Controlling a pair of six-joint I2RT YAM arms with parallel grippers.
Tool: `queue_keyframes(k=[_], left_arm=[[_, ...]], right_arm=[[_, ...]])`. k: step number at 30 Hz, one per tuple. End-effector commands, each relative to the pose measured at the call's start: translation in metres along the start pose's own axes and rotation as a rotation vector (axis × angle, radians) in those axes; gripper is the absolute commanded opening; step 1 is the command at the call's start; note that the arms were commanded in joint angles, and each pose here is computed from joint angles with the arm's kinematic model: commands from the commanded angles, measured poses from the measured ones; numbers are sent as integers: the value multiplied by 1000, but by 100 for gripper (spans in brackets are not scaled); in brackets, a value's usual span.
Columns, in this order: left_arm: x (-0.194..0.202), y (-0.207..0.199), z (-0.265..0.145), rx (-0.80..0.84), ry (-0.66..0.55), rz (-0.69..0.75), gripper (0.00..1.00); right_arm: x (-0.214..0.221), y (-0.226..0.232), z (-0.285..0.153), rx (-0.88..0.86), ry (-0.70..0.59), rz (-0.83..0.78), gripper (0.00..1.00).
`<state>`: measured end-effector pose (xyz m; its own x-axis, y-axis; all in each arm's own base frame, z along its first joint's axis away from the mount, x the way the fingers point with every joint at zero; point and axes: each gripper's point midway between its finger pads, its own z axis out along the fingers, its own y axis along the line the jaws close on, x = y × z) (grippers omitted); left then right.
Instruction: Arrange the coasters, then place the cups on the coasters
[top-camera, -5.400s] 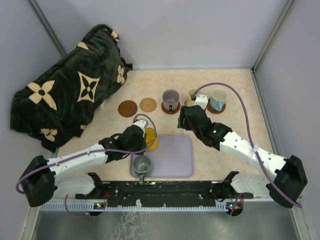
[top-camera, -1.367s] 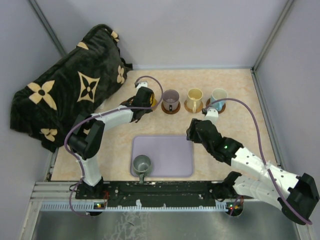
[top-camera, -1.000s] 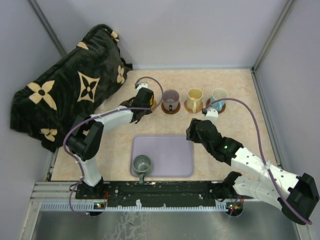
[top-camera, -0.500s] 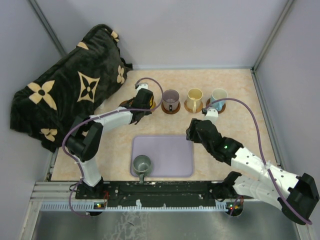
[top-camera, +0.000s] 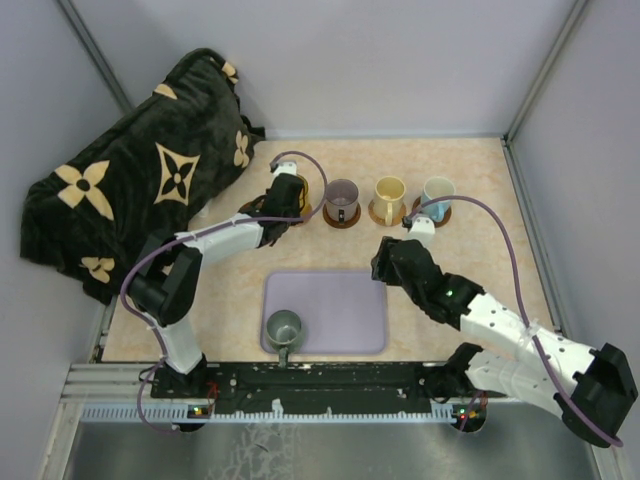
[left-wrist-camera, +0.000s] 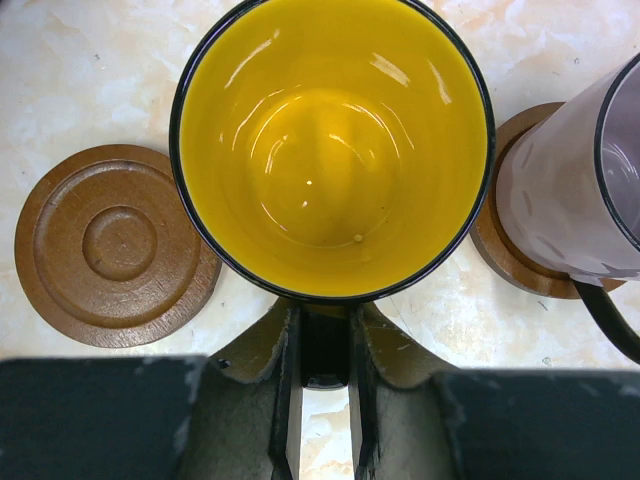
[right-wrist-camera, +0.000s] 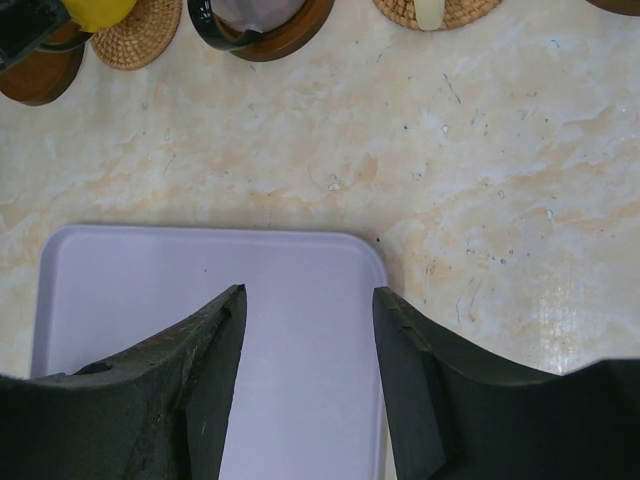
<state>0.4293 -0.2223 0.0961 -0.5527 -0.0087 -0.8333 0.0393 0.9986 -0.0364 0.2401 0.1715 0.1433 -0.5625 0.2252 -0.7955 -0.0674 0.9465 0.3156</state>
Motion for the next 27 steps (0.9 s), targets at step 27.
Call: queue_keyframes(k=[27], left_arm=[[-22,-10,-11,7,-58,-132,0]], right_arm=[[-5,11,1,-38,-21,25,54]])
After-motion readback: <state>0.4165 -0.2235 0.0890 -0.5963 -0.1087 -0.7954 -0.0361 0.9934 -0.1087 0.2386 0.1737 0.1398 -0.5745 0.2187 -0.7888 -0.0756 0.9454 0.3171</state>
